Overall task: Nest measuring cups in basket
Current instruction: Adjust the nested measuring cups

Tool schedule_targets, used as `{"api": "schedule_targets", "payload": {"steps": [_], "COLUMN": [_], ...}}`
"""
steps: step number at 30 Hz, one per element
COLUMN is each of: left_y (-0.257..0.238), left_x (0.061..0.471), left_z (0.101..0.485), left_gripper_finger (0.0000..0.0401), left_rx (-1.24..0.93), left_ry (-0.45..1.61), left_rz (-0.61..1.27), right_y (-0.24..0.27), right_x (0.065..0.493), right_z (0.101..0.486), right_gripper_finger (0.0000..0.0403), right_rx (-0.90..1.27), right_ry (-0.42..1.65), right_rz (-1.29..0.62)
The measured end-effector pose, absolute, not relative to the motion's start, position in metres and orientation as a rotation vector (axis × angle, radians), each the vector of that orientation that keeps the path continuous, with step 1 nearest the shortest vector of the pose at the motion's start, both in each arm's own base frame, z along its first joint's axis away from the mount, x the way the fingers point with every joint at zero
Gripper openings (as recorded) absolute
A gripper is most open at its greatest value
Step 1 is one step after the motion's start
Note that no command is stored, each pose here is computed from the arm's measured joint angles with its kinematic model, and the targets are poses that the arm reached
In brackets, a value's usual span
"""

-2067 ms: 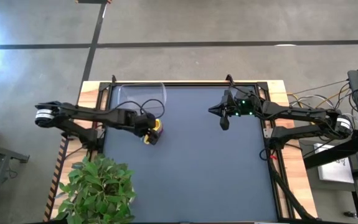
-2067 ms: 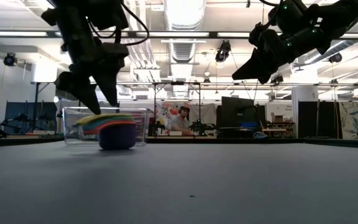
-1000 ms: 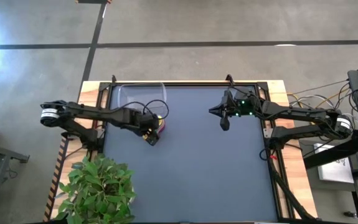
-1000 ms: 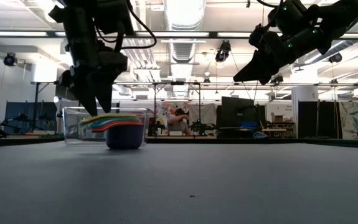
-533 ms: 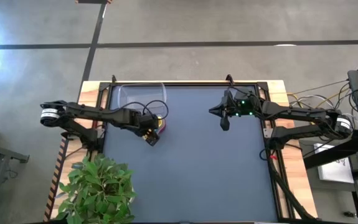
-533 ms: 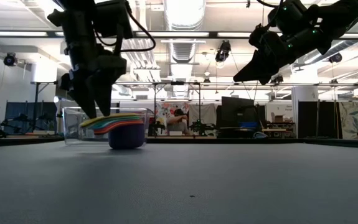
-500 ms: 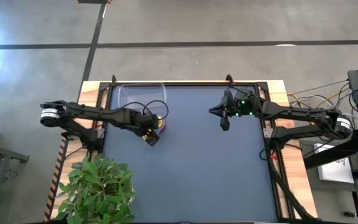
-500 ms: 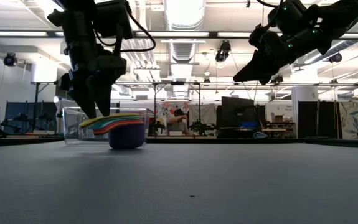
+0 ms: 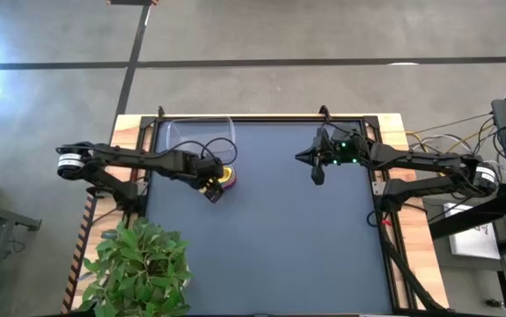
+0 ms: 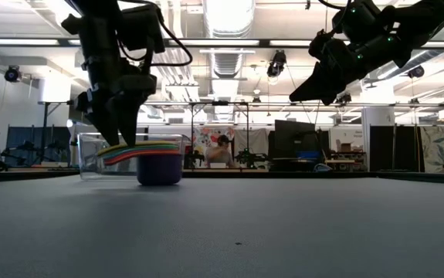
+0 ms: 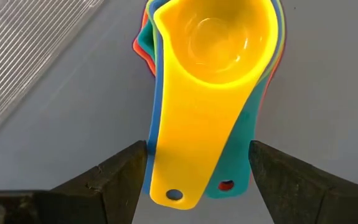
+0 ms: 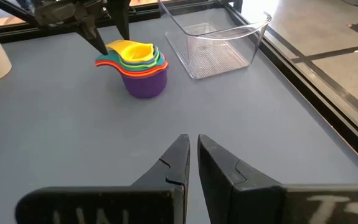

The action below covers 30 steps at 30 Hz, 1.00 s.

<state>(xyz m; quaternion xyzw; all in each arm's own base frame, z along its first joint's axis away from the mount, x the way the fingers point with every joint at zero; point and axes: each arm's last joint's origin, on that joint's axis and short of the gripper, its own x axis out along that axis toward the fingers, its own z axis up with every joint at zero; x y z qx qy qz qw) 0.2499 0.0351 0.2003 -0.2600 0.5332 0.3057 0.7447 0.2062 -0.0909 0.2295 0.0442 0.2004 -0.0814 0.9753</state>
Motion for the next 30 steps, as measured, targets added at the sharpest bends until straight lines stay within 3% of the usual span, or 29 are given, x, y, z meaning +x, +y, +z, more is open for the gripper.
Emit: {"api": "schedule_targets", "payload": {"steps": [10, 30], "left_y": [0.04, 0.049], "left_x": [0.246, 0.244], "left_z": [0.217, 0.198], "left_gripper_finger": [0.0264, 0.0264], "left_rx": [-0.52, -0.569], "left_ry": [1.114, 1.153], "left_rz": [0.667, 0.56], "right_y": [-0.091, -0.091], "right_x": [0.206, 0.206], "right_z": [0.229, 0.228], "right_gripper_finger": [0.0022, 0.0022], "right_rx": [0.088, 0.098], "right_ry": [0.404, 0.422], "right_rz": [-0.164, -0.164]}}
